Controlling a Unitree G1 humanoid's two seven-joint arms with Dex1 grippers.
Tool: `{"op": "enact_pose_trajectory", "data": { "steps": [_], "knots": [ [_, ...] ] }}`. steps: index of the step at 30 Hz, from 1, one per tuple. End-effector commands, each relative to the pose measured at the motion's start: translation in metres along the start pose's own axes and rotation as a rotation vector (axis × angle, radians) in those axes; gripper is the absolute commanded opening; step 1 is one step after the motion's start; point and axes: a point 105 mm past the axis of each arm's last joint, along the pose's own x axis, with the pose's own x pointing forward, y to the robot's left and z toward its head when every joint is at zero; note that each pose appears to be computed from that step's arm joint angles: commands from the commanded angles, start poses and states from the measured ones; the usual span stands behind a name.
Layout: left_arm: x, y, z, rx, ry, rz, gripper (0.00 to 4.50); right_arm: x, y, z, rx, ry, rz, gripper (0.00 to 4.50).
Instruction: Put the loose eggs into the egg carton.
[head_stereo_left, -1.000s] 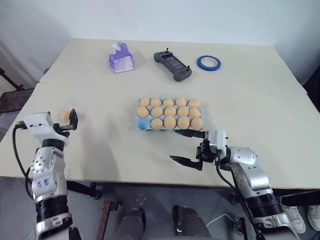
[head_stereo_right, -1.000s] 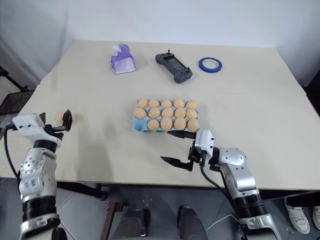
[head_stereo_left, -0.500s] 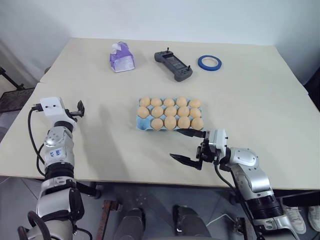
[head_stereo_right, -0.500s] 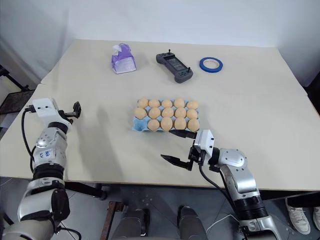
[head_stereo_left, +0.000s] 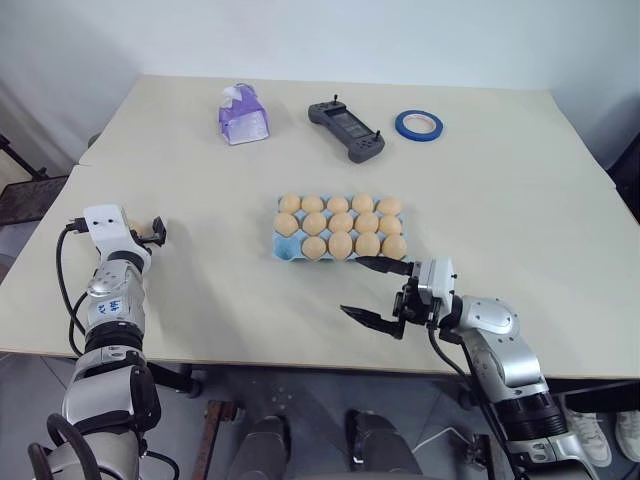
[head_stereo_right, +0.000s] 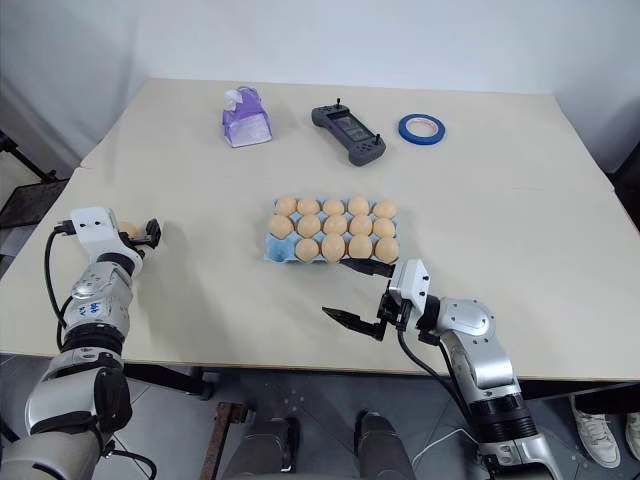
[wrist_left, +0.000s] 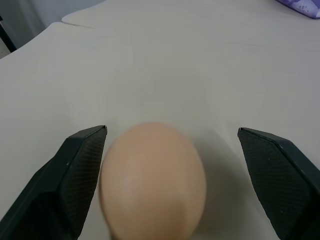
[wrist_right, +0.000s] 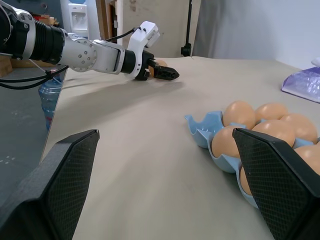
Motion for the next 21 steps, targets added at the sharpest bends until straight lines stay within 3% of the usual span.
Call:
{"op": "enact_pose_trajectory", "data": {
  "steps": [1, 5, 7, 10, 14, 18, 21],
  "knots": [
    [-0.002, 0.007, 0.016, 0.010, -0.068, -0.001, 3.51, 0.000, 0.000, 0.009, -0.028, -0.015, 0.007, 4.50],
    [-0.006, 0.008, 0.018, -0.006, -0.108, -0.008, 2.21, 0.000, 0.001, 0.008, -0.023, -0.011, 0.009, 4.50],
    [-0.010, 0.004, 0.025, -0.007, -0.166, -0.042, 1.78, 0.000, 0.001, 0.007, -0.021, -0.007, 0.010, 4.50],
    [-0.018, -0.015, 0.038, 0.042, -0.262, -0.176, 1.75, -0.002, 0.002, 0.005, -0.018, 0.002, 0.006, 4.50],
    [-0.049, -0.085, 0.064, 0.052, -0.401, -0.623, 1.75, -0.009, -0.001, 0.004, -0.020, 0.025, -0.019, 4.50],
    [-0.076, -0.141, 0.047, 0.174, -0.301, -0.972, 1.75, -0.015, -0.005, 0.004, -0.030, 0.038, -0.047, 4.50],
    [-0.079, -0.162, 0.041, 0.224, -0.262, -1.043, 1.75, -0.017, -0.007, 0.004, -0.038, 0.041, -0.065, 4.50]
  ]
}}
